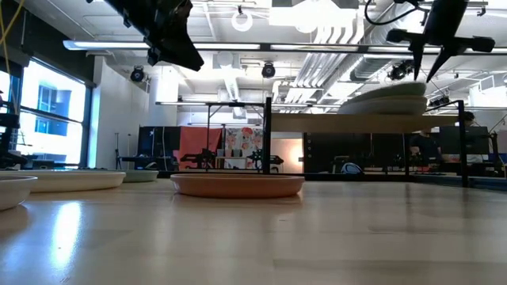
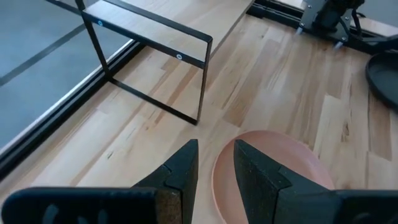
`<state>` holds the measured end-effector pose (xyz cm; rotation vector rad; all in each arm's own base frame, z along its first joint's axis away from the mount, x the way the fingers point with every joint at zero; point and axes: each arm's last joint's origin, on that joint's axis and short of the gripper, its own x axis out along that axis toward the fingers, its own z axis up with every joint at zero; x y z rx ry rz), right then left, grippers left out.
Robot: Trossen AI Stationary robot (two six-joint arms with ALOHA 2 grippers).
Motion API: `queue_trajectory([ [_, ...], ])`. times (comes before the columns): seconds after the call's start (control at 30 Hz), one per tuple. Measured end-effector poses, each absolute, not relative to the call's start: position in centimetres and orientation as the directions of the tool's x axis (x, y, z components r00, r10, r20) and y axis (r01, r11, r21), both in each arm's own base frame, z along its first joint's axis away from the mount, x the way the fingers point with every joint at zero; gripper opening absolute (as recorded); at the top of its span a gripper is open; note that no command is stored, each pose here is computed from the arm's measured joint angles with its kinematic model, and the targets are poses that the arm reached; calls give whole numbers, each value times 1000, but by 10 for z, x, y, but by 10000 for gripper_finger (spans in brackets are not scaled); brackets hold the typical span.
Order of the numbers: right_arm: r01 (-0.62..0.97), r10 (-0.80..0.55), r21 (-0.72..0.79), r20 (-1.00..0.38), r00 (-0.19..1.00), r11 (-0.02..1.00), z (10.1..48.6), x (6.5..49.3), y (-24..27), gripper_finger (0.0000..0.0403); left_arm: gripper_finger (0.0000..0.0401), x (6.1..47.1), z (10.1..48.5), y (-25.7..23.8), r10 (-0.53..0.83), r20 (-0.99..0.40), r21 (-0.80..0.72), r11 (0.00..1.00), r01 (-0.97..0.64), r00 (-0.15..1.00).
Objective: Place and stack plates onto a shelf
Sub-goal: Stack the green plate on top of the light brown plate on the shelf, then stack the black plate on top of the green plate on the shelf
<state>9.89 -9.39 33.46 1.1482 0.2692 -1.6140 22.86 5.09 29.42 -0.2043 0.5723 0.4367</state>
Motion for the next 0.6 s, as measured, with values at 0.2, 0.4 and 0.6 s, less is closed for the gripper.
queue_trajectory([
  [0.2,845,-611,374,-788,73,-382,334,99,-94,113,90,229,294,51,341,-563,-62,891,-450,753],
  [0.4,855,-521,426,-822,230,-294,336,103,-90,113,90,229,294,50,318,-567,-74,899,-432,760],
  [0.6,814,-343,567,-795,500,-126,341,116,-87,112,90,226,289,47,232,-619,-115,918,-379,750],
])
